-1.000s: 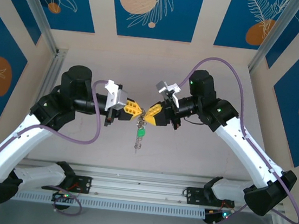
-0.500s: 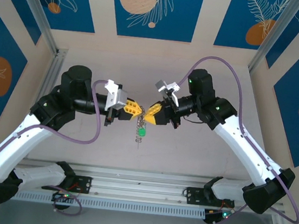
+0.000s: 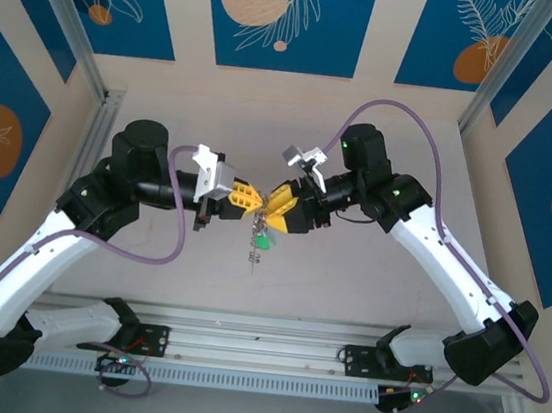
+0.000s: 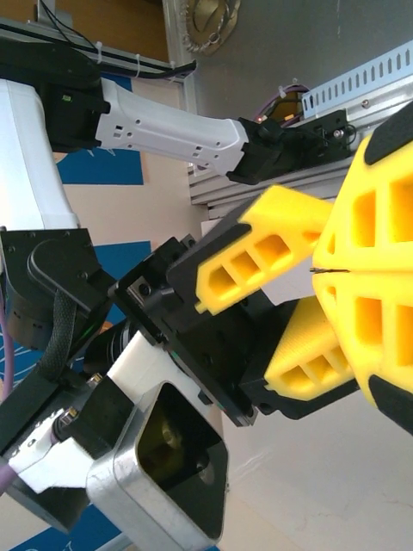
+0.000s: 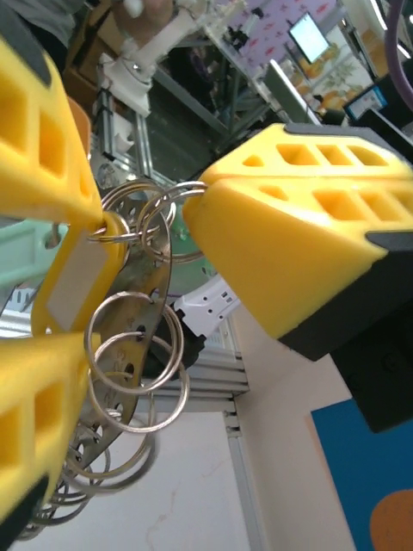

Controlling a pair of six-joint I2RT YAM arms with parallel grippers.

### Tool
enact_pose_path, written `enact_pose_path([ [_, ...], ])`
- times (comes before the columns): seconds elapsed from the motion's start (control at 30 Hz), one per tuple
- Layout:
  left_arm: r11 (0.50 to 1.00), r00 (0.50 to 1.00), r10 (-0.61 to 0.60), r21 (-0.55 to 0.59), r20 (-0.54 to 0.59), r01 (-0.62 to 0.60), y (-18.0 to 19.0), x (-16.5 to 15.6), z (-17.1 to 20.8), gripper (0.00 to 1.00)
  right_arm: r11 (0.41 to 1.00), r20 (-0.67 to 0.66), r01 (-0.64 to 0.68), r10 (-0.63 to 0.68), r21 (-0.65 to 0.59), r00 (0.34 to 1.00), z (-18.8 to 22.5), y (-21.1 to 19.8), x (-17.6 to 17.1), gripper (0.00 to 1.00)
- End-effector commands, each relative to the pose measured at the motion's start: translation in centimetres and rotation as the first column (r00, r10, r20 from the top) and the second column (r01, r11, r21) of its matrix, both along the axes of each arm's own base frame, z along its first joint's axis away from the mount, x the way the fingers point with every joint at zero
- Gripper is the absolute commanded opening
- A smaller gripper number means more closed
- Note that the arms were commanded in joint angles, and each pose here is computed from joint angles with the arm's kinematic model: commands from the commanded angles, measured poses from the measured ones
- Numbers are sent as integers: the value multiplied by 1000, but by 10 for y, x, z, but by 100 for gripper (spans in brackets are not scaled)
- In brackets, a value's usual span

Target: Put the keys on the keyring

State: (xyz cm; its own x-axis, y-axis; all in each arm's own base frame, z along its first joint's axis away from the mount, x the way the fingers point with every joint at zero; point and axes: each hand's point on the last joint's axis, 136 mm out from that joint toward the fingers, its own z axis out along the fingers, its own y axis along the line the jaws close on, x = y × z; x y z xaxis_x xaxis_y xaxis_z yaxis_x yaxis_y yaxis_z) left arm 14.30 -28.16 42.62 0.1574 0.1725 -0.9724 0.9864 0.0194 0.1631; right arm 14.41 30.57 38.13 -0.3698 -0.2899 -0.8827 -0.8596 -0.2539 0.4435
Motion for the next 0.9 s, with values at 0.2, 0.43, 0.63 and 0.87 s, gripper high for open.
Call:
enact_pose_path([
  [0.2,997,998,-29,-66,48,33,5,-11,20,0,966,196,260,-257,10,946,-2,-25,-1,47],
  [0.43,993,998,-60,-103,28,62,5,-18,28,0,951,337,272,-307,148,890,21,-22,-10,37],
  [0.63,991,997,-71,-110,16,72,5,-20,27,0,951,367,236,-296,201,882,35,-11,-8,35],
  [0.87,992,997,-79,-102,14,80,4,-19,24,0,963,379,145,-225,227,898,41,-2,-18,32],
])
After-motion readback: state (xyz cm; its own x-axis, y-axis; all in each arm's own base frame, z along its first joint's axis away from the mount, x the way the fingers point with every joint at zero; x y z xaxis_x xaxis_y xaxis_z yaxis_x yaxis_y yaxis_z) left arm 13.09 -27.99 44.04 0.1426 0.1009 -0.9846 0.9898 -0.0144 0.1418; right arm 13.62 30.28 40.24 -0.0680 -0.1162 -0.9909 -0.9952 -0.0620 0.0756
